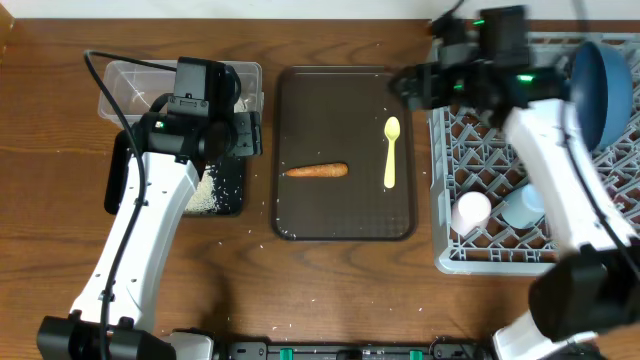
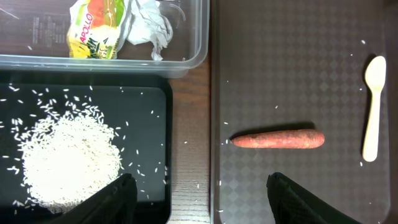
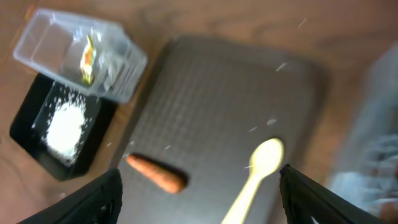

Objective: Sort waste into correct bins and load items into the dishwasher rack
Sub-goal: 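Reach left gripper to carrot on brown tray and grasp it, then carry carrot with left gripper and drop it on black tray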

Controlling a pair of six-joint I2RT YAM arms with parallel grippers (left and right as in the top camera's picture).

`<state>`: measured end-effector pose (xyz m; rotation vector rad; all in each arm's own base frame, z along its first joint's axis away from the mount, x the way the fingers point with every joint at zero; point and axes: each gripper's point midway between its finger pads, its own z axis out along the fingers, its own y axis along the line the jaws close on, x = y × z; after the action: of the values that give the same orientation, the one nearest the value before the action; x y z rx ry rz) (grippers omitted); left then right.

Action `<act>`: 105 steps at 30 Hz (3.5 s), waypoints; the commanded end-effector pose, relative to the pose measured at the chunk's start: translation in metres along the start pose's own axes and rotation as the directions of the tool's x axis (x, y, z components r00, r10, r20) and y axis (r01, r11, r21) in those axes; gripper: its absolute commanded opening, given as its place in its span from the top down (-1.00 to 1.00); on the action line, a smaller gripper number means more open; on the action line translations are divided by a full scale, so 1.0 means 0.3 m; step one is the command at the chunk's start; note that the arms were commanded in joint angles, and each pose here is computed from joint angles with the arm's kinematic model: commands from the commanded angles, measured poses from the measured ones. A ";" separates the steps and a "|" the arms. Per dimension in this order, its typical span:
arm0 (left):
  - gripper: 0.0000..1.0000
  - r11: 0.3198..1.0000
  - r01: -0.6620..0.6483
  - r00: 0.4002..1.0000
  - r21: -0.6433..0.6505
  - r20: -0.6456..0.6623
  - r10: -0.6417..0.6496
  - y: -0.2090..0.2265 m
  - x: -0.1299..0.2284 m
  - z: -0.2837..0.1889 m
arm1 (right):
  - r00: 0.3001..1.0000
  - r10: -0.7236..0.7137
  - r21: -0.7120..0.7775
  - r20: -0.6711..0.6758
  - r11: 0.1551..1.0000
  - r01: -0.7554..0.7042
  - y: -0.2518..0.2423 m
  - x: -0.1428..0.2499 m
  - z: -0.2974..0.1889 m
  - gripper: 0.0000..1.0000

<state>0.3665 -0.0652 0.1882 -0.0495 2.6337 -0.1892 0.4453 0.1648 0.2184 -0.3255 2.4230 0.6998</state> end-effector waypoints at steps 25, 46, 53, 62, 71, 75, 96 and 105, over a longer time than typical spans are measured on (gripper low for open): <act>-0.31 0.952 0.306 0.905 0.021 -0.315 -0.284 -0.310 0.222 0.493 | 0.962 0.211 0.210 0.173 0.946 -0.246 -0.072 -0.034 -0.296 -0.68; -0.30 0.905 0.415 0.821 0.098 -0.469 -0.326 -0.397 0.301 0.559 | 0.964 0.230 0.237 0.135 0.937 -0.257 -0.083 0.005 -0.295 -0.68; -0.29 0.898 0.430 0.786 0.087 -0.525 -0.326 -0.401 0.340 0.537 | 0.965 0.228 0.242 0.131 0.936 -0.254 -0.086 0.009 -0.295 -0.68; -0.29 0.933 0.087 0.902 0.350 -0.425 0.075 -0.426 0.293 0.507 | 0.969 0.214 0.244 0.127 0.940 -0.240 -0.086 0.009 -0.295 -0.68; -0.35 0.857 -0.424 0.823 0.294 -0.271 0.500 -0.298 0.274 0.552 | 0.970 0.213 0.247 0.115 0.940 -0.236 -0.087 0.018 -0.294 -0.69; -0.37 0.761 -0.594 0.731 0.262 -0.220 0.646 -0.267 0.248 0.567 | 0.970 0.213 0.248 0.115 0.940 -0.236 -0.087 0.019 -0.294 -0.69; -0.36 0.504 -0.797 0.506 0.334 -0.087 0.858 -0.434 0.335 0.624 | 0.970 0.224 0.253 0.096 0.937 -0.241 -0.087 0.036 -0.293 -0.69; 0.53 0.506 -0.790 0.502 0.345 -0.109 0.858 -0.425 0.359 0.649 | 0.970 0.228 0.255 0.090 0.936 -0.243 -0.088 0.043 -0.293 -0.70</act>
<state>0.3708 -0.2314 0.0028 1.4131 2.4769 -0.2108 0.4040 0.0927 0.2597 0.1130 2.4838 0.4747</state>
